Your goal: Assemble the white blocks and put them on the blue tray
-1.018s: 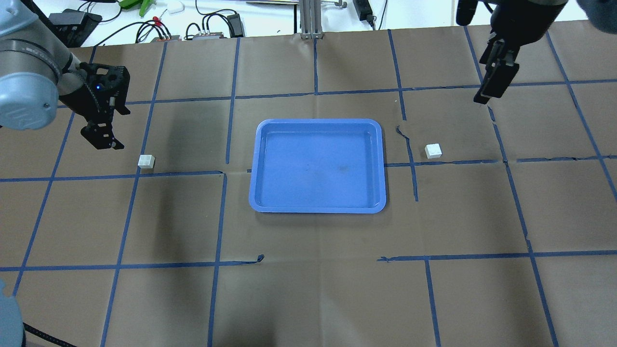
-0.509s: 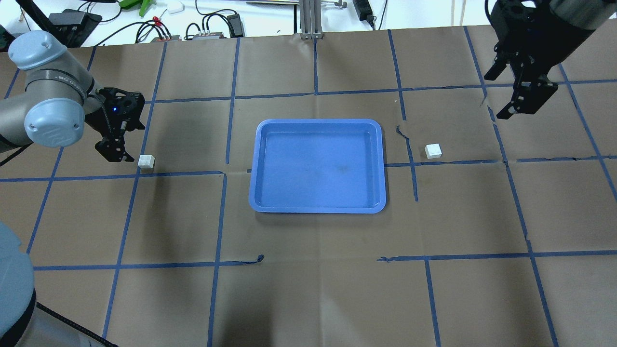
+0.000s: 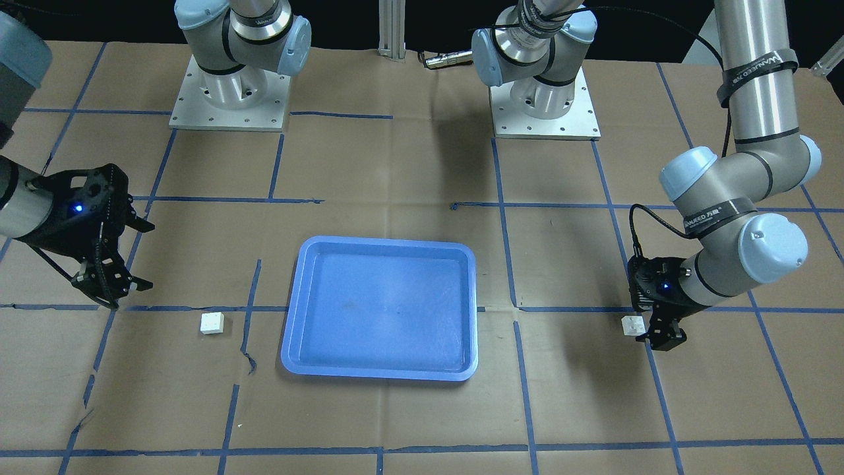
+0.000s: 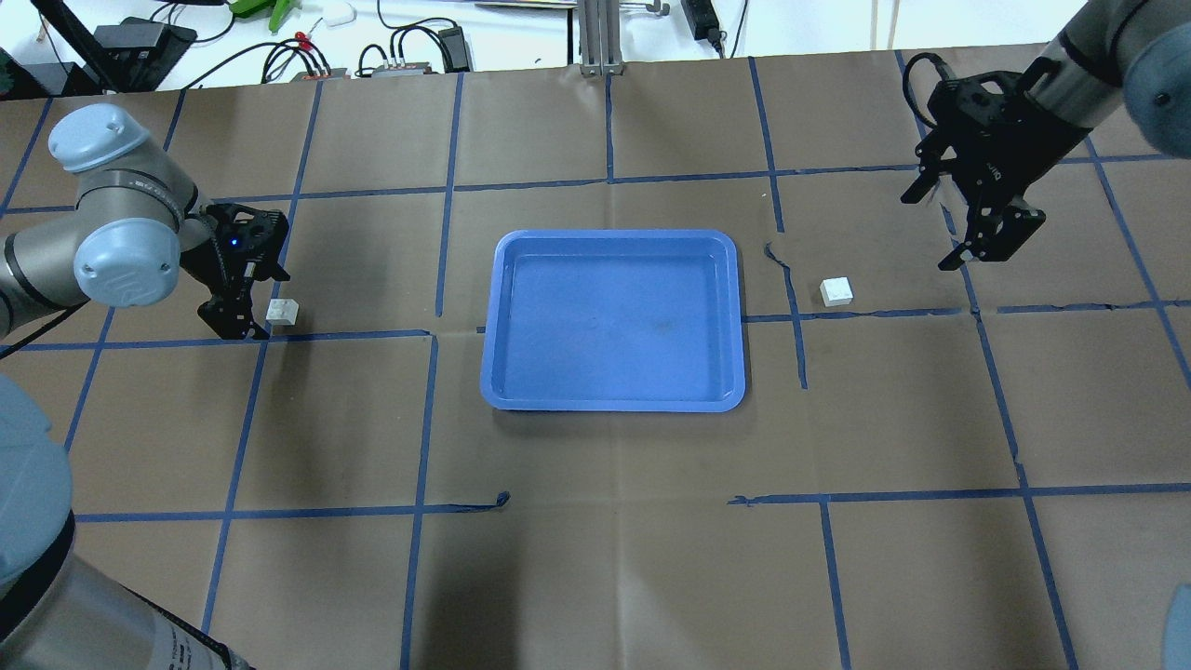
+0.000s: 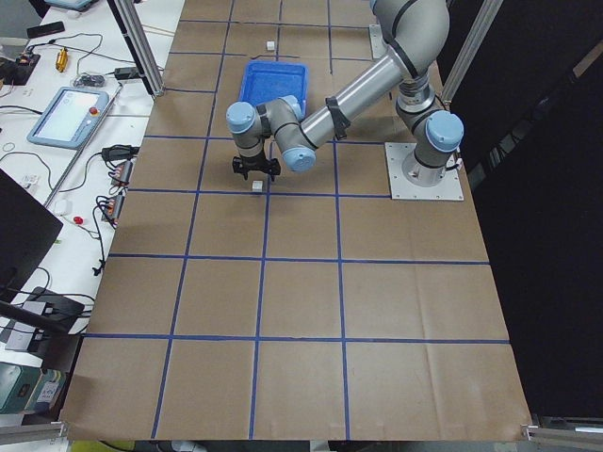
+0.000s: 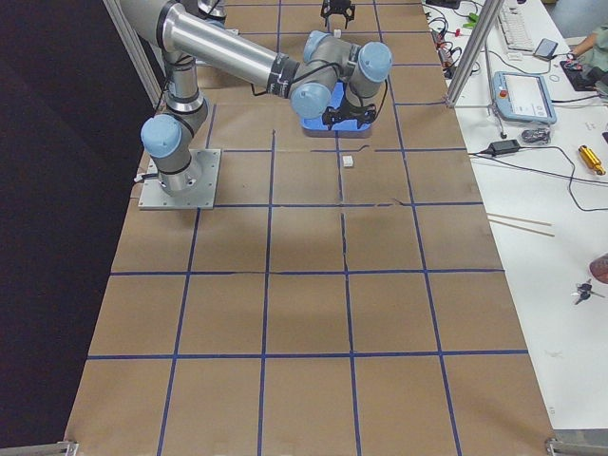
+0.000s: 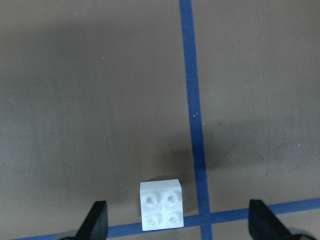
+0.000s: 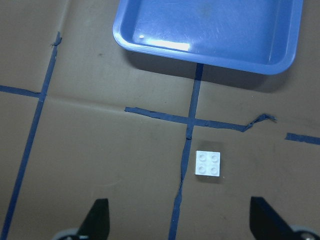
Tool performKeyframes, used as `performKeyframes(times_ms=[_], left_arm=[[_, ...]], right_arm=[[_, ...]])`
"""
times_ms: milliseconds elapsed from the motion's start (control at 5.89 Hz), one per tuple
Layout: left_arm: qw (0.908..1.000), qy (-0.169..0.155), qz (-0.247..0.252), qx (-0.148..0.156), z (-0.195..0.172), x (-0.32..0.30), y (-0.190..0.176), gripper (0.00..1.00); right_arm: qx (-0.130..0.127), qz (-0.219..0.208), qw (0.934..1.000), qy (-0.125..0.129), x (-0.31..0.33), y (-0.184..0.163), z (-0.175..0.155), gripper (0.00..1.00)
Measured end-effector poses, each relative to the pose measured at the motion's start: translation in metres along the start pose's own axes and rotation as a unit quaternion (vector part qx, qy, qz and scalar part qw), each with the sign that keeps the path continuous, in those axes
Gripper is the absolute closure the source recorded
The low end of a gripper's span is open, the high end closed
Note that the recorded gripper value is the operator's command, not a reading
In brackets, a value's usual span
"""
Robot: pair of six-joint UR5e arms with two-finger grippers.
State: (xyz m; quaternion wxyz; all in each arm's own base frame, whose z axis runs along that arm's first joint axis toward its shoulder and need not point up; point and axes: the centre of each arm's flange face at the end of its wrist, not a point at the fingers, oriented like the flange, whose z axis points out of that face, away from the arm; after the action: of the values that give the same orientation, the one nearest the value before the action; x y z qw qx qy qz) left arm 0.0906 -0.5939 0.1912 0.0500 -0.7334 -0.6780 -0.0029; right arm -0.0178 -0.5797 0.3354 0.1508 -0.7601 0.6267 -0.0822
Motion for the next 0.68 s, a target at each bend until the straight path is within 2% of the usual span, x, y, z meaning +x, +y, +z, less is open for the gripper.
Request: performKeyframes(times_ms=[170,339,679], left_arm=[[1.0000,-0.002,-0.001,0.001,0.007,-0.003,0.002,0.03],[1.0000,-0.004,0.000,0.001,0.012,-0.004,0.003,0.16],[1.0000,-0.005,-0.001,0.002,0.015,-0.005,0.004,0.54]], right_arm=[[0.020,-0.008,0.9998,0.006,0.012,0.014,0.021,0.00],[0.041,-0.001,0.9991,0.011,0.022,0.032,0.040,0.00],[0.088,0.006,0.9959,0.021,0.038,0.062,0.079,0.00]])
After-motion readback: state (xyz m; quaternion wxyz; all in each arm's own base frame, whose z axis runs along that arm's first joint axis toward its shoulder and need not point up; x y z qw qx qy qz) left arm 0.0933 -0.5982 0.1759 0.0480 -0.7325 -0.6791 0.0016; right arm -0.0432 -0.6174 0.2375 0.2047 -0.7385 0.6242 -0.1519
